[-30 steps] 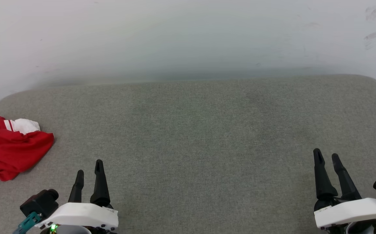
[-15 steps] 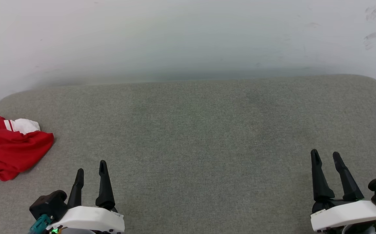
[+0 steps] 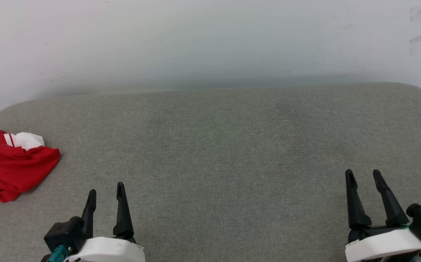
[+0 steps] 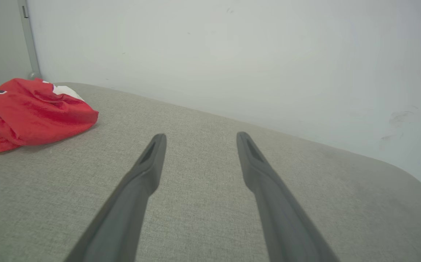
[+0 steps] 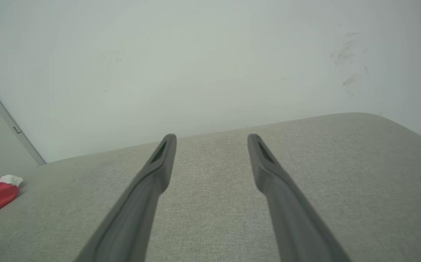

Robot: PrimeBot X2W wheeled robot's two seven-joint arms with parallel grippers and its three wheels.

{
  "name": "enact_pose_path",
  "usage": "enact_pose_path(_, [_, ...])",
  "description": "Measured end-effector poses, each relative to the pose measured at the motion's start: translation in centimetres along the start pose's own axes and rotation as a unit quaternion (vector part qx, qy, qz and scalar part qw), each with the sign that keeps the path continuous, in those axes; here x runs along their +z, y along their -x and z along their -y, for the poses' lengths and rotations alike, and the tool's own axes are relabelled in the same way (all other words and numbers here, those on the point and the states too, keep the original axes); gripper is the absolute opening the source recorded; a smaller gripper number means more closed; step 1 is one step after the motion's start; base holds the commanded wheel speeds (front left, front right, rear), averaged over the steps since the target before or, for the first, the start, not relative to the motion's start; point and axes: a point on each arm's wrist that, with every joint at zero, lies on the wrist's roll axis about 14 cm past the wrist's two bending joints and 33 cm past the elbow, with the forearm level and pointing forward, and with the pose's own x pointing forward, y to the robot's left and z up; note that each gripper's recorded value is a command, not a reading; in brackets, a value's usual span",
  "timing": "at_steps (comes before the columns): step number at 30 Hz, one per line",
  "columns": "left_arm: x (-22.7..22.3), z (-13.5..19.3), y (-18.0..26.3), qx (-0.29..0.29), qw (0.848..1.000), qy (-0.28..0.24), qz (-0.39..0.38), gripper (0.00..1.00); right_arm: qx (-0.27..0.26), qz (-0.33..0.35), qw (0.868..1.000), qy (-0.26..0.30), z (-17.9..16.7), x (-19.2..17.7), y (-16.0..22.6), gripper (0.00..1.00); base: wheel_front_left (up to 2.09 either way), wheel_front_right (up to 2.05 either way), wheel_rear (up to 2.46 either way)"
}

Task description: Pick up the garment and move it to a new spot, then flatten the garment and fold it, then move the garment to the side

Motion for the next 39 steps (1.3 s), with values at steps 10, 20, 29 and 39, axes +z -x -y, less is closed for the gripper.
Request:
enact_pose_path(10, [0.0, 0.4, 0.4, -0.009, 0.999, -0.038, 0.009, 1.00, 0.009, 0.002, 0.999, 0.033, -0.3, -0.1, 0.2, 1.00, 0.00, 0.00, 0.00])
enact_pose_path(20, [-0.1, 0.7, 0.6, -0.019, 0.997, -0.073, 0.015, 1.00, 0.018, 0.004, 0.998, 0.064, -0.7, -0.2, 0.7, 1.00, 0.00, 0.00, 0.00])
enact_pose_path(29, [-0.2, 0.8, 0.9, -0.027, 0.995, -0.097, 0.020, 1.00, 0.027, 0.008, 0.996, 0.090, -1.1, -0.1, 0.8, 1.00, 0.00, 0.00, 0.00])
enact_pose_path(39, [-0.6, 0.3, 1.1, -0.025, 0.994, -0.107, 0.017, 1.00, 0.028, 0.015, 0.995, 0.090, -1.1, 0.1, 0.9, 1.00, 0.00, 0.00, 0.00])
